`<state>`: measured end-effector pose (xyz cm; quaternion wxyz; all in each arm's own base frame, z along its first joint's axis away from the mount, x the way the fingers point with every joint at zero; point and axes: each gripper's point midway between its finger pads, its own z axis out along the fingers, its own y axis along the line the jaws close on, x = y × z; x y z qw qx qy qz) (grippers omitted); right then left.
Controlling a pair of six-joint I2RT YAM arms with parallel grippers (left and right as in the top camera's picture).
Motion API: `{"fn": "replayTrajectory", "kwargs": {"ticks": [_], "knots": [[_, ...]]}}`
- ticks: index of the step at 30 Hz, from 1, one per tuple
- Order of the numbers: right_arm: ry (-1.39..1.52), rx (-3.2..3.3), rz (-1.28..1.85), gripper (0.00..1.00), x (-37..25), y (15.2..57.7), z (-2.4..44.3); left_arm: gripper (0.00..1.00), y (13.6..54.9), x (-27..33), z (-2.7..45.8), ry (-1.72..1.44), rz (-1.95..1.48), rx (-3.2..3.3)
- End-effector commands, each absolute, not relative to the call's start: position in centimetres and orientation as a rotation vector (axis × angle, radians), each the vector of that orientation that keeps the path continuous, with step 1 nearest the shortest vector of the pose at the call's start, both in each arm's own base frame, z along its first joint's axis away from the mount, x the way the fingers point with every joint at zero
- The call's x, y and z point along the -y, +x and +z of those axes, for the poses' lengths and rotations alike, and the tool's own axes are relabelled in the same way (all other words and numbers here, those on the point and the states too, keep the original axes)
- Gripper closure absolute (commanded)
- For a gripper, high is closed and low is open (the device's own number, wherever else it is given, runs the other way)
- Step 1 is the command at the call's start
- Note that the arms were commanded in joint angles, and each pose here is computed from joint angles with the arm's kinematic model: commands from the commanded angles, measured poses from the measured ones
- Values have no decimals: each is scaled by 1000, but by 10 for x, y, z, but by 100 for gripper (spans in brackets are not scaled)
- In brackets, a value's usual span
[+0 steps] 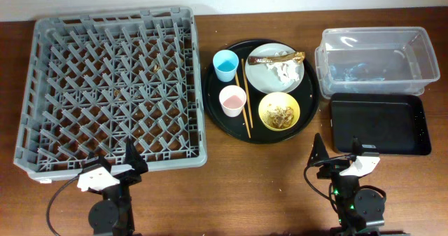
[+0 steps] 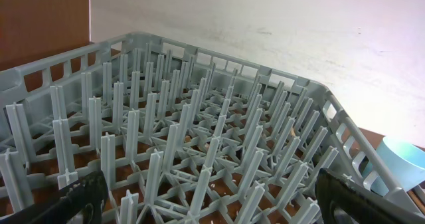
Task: Sort waste into correct bins and load items into the dishwasher rack
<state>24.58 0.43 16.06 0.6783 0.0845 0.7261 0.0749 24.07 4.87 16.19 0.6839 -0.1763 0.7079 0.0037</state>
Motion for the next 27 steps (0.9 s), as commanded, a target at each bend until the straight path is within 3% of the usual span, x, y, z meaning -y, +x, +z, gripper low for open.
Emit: {"fn": "replayTrajectory", "kwargs": {"ticks": [1,27], "knots": [[188,-1637,160,2,-3,246,157,1,241,-47,159,-373,15,-1595],[119,-1624,234,1,-18,245,165,1,241,-47,159,-373,16,-1596]]}}
